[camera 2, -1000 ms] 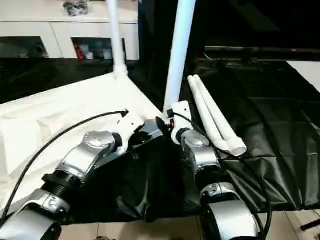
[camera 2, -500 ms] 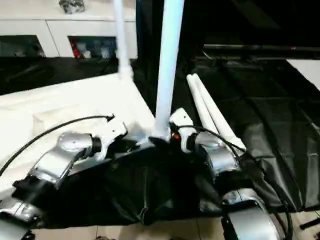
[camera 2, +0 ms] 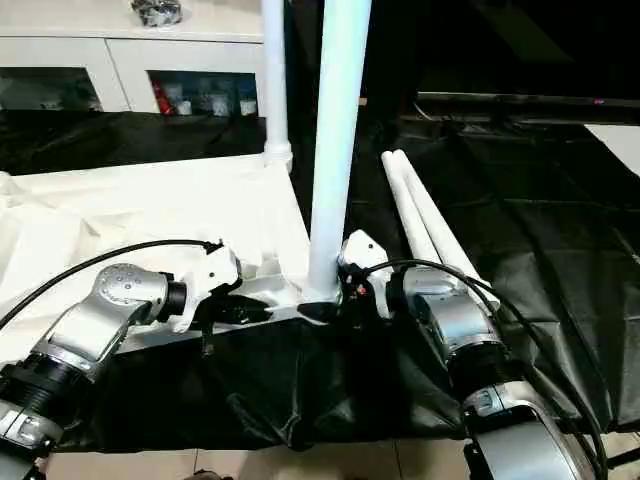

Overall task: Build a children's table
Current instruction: Rotate leg to tighten

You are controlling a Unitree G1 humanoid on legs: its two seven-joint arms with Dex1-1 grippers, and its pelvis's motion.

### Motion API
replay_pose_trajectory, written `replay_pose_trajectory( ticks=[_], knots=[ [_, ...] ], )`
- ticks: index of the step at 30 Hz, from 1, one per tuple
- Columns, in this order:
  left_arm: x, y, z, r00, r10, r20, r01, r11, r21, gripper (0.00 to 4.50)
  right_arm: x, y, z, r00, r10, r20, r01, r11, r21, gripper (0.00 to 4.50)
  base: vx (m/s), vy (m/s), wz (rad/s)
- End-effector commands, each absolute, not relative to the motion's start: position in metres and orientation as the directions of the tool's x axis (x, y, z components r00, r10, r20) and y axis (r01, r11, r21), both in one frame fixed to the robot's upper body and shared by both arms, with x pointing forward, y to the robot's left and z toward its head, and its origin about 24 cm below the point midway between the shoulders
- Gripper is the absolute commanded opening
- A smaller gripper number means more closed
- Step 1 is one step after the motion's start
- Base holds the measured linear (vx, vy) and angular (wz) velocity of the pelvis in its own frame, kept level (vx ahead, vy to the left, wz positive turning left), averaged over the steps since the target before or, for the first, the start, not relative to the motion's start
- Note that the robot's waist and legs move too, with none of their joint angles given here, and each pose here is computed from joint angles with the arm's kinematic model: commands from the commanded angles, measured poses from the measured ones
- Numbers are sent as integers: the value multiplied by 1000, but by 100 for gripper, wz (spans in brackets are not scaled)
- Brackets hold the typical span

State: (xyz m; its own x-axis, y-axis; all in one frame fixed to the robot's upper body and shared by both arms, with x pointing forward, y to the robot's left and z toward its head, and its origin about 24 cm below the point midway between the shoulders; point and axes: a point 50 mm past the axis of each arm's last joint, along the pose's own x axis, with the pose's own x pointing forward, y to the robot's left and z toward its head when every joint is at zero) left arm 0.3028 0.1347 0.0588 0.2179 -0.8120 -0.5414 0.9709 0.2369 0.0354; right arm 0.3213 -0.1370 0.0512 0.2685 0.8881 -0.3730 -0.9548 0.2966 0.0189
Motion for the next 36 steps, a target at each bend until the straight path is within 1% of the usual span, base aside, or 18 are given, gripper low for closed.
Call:
replay_pose_trajectory(
  ticks=[1,4,7,10,12,13,14,17,18,21,23,25,27,28,30,34,35,36],
  knots=[
    [299,130,58,184,-818,-545,980,199,32,0,319,-132,53,228,899,-375,-967,255,23,316,0,0,0],
    [298,131,58,185,-819,-543,979,202,29,0,317,-130,51,227,902,-366,-966,257,35,287,0,0,0],
    [299,130,57,199,-825,-530,975,220,24,0,315,-127,46,233,908,-349,-960,272,66,280,0,0,0],
    [303,124,57,248,-828,-502,962,270,29,0,316,-123,40,300,903,-308,-930,349,117,276,0,0,0],
    [308,118,58,309,-822,-479,943,331,39,0,320,-120,33,403,869,-288,-877,457,150,276,0,0,0],
    [309,118,58,312,-822,-477,942,335,39,0,320,-119,33,408,866,-288,-874,462,152,275,0,0,0],
    [311,114,58,340,-815,-468,932,360,50,0,322,-117,29,453,845,-285,-846,508,161,275,0,0,0],
    [323,94,58,456,-774,-439,880,466,93,0,330,-104,15,621,724,-301,-699,685,205,274,0,0,0],
    [324,93,57,464,-770,-438,875,474,94,0,331,-103,15,631,714,-304,-688,696,206,274,0,0,0],
    [329,80,58,522,-743,-419,841,531,106,0,336,-93,11,698,636,-329,-605,770,203,274,-19,2,-1],
    [333,65,60,569,-719,-400,809,578,111,0,343,-84,12,767,537,-351,-498,843,202,274,0,0,0],
    [334,60,61,579,-713,-396,801,588,112,0,346,-79,14,782,517,-347,-475,856,204,274,0,0,0],
    [334,58,61,576,-717,-392,806,579,124,0,349,-74,19,795,515,-320,-482,857,183,274,0,0,0],
    [334,57,61,576,-718,-391,806,579,124,0,350,-73,20,798,516,-311,-483,856,183,309,0,0,0],
    [332,58,61,559,-733,-387,820,557,131,0,351,-72,24,800,526,-288,-493,850,184,344,0,0,0],
    [325,69,60,495,-775,-394,864,486,129,0,354,-82,31,769,580,-268,-573,812,114,364,0,0,0],
    [322,73,60,471,-787,-398,878,462,127,0,354,-86,33,751,601,-271,-605,792,81,387,0,0,0],
    [321,75,60,460,-792,-400,884,450,126,0,353,-88,33,741,613,-273,-621,781,69,387,0,0,0]
  ],
)
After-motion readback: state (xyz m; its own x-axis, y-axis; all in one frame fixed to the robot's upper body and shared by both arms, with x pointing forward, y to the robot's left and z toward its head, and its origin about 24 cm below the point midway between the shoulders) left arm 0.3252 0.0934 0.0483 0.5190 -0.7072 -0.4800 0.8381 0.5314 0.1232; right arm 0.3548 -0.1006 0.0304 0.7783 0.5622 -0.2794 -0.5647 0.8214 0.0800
